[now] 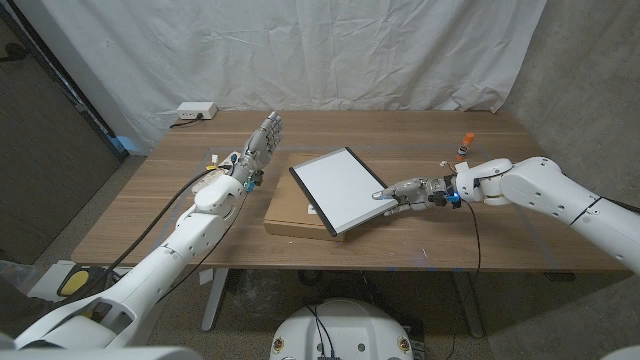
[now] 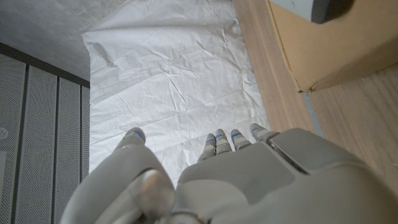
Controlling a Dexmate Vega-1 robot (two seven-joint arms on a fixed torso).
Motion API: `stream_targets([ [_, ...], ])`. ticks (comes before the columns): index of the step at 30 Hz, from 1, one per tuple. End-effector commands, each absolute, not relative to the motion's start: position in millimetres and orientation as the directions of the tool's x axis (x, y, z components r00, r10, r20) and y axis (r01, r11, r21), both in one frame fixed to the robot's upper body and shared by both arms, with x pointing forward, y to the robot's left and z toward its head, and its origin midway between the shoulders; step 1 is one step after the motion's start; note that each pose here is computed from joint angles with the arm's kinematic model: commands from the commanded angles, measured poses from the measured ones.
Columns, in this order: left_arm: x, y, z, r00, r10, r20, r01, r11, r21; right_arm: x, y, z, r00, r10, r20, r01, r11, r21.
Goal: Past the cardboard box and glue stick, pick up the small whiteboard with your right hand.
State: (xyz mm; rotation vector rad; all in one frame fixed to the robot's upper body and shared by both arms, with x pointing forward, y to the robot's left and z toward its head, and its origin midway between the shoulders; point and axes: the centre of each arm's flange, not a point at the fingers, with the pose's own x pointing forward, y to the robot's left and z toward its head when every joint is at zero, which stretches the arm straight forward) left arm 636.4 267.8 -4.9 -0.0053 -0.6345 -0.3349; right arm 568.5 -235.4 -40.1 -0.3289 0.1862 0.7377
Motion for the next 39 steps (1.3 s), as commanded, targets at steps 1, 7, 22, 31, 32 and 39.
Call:
stream_targets([
  [1,637,267,0,0.753,-0.309,0.581,0.306,0.946,0.105,565,-236,-34,0.732,0.628,-0.265,-0.680,0.698,-0.226],
  [7,636,266,3,0.750,-0.310,0.584,0.305,0.946,0.109,564,-237,-32,0.730,0.635,-0.252,-0.682,0.696,-0.223],
  [22,632,265,7,0.743,-0.315,0.590,0.305,0.945,0.120,552,-237,-21,0.738,0.638,-0.220,-0.675,0.699,-0.236],
  [31,630,266,8,0.747,-0.312,0.587,0.300,0.946,0.121,549,-237,-18,0.744,0.632,-0.216,-0.668,0.703,-0.242],
  [32,630,266,8,0.748,-0.312,0.586,0.299,0.946,0.121,549,-237,-17,0.743,0.634,-0.215,-0.669,0.703,-0.242],
  [39,630,264,7,0.750,-0.315,0.581,0.301,0.945,0.124,548,-236,-15,0.740,0.641,-0.204,-0.673,0.700,-0.240],
])
